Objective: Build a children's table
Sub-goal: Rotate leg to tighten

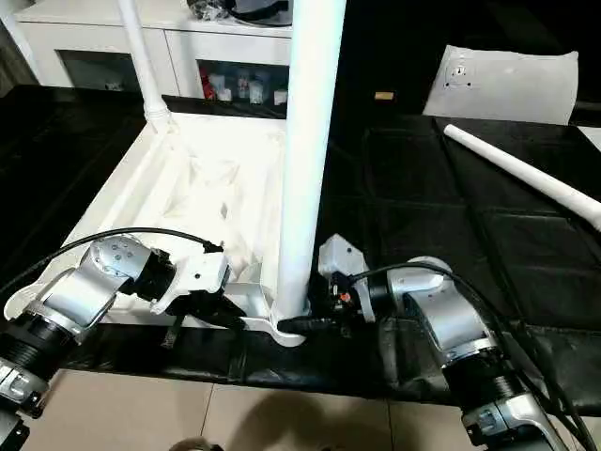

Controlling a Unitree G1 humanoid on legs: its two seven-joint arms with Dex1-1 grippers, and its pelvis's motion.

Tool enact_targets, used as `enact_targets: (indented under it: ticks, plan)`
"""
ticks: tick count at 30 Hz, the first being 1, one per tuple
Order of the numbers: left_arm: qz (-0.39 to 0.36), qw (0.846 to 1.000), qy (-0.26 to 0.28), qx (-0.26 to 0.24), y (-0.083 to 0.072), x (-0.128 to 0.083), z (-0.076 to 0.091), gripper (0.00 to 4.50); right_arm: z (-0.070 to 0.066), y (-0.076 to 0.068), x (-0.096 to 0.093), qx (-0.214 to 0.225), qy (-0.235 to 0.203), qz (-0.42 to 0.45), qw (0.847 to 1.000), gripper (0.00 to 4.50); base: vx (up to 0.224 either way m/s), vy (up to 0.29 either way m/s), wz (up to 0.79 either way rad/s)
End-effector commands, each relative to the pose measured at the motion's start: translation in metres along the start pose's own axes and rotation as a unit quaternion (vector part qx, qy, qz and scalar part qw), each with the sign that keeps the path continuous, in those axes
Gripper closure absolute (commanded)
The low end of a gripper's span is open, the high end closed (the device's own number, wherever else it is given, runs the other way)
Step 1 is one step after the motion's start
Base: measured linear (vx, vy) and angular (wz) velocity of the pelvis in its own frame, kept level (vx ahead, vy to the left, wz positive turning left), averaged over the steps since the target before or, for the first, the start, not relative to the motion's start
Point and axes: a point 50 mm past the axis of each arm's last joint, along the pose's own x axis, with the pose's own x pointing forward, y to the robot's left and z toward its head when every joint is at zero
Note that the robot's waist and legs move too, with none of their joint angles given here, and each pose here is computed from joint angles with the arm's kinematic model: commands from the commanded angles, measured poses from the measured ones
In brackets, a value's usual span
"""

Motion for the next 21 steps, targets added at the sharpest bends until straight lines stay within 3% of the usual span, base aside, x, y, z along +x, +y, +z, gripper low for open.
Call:
enact_targets:
  ticks: [1,8,16,21]
  plan:
    - [-0.025,0.999,0.010,0.024,0.000,0.002,0.006,4.50,0.004,0.000,0.001,-0.019,0.002,0.009,1.000,1.33,0.000,0.000,0.00]
    - [-0.023,0.999,0.008,0.022,0.000,0.003,0.007,4.50,0.001,0.002,0.003,-0.014,0.003,0.012,1.000,1.92,0.000,0.000,0.00]
    - [0.023,1.000,-0.018,-0.007,0.006,0.002,0.009,4.50,0.000,0.008,0.011,0.015,-0.020,0.002,1.000,2.02,0.000,0.000,0.00]
    - [0.131,0.986,-0.062,-0.082,0.020,0.007,0.014,4.50,-0.001,0.006,0.029,0.069,-0.057,-0.097,0.991,2.12,0.000,0.000,0.00]
